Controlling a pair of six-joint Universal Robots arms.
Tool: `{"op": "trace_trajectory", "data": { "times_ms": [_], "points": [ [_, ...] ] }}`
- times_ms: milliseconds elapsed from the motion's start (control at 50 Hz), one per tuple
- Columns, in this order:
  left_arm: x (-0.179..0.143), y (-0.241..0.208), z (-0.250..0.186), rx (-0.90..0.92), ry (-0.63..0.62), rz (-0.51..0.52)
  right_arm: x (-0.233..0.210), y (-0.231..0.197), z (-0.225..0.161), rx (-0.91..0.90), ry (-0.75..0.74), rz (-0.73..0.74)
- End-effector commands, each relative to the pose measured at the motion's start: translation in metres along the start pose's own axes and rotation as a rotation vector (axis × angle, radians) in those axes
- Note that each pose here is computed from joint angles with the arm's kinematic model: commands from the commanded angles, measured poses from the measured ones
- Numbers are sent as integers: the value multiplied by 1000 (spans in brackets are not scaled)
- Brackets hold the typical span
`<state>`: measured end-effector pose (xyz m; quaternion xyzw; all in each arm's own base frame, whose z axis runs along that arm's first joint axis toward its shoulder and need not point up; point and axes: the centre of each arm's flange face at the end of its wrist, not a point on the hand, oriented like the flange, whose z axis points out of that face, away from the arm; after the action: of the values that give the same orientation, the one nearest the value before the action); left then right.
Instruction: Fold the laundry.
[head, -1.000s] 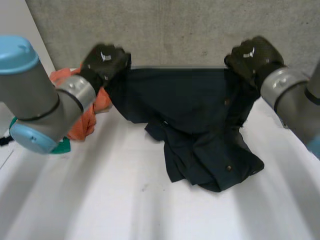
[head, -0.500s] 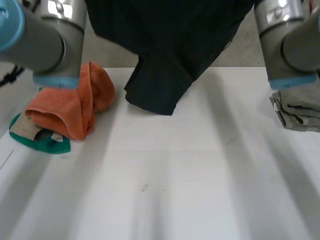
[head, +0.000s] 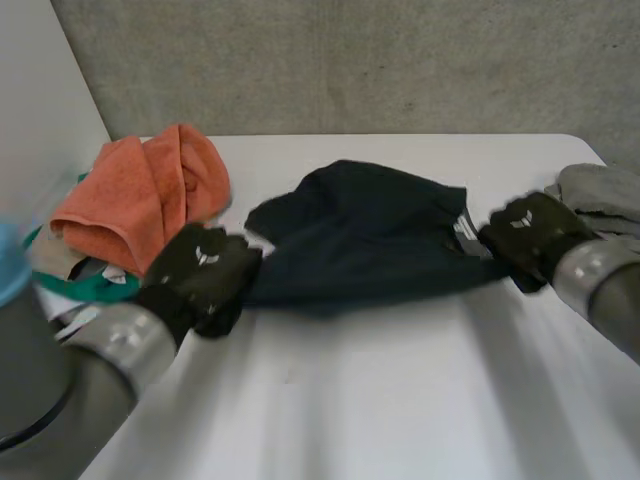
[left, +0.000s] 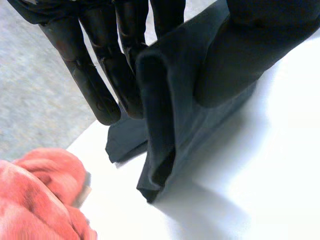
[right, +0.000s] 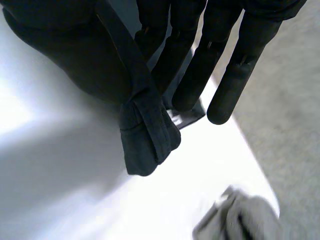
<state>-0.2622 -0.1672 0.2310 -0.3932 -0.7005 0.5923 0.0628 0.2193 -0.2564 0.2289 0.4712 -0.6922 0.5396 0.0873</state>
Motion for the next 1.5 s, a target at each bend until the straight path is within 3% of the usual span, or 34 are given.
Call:
{"op": "trace_trajectory", "data": {
  "times_ms": [20,40,100,220,360,480,560,600,660,700,740,780,840,1020,1240,1360,1500],
  "points": [
    [26,-1,-77,-236,212,12,-20,11,-72,-171,-204,-110],
    [35,-1,-87,-265,274,20,-22,12,-77,-184,-223,-118],
    [42,-2,-88,-246,305,35,-29,13,-82,-168,-259,-135],
    [46,7,-42,-188,255,63,-33,18,-71,-147,-262,-127],
    [41,12,25,-131,145,203,-32,28,-30,-133,-210,-94],
    [11,5,96,-36,-23,291,-6,20,25,-21,-26,-61],
    [-24,-36,144,169,-202,334,45,-9,60,88,209,-45],
    [-60,-79,154,343,-363,326,71,-31,63,166,330,-18],
    [-94,-129,153,587,-547,307,109,-87,59,435,529,45],
    [-104,-153,148,748,-616,263,140,-131,46,761,701,101],
    [-113,-177,131,884,-647,189,147,-139,43,843,743,112],
    [-116,-186,121,918,-646,163,153,-152,40,956,795,114],
    [-120,-195,106,932,-630,117,147,-155,48,961,781,122],
    [-93,-126,126,650,-494,107,115,-137,74,864,669,145],
    [-22,-5,114,235,-231,100,25,-46,106,440,342,142],
    [12,13,72,148,-119,111,-21,0,88,184,151,76],
    [22,4,9,67,-35,129,-17,-6,16,54,79,-95]
  ]
}}
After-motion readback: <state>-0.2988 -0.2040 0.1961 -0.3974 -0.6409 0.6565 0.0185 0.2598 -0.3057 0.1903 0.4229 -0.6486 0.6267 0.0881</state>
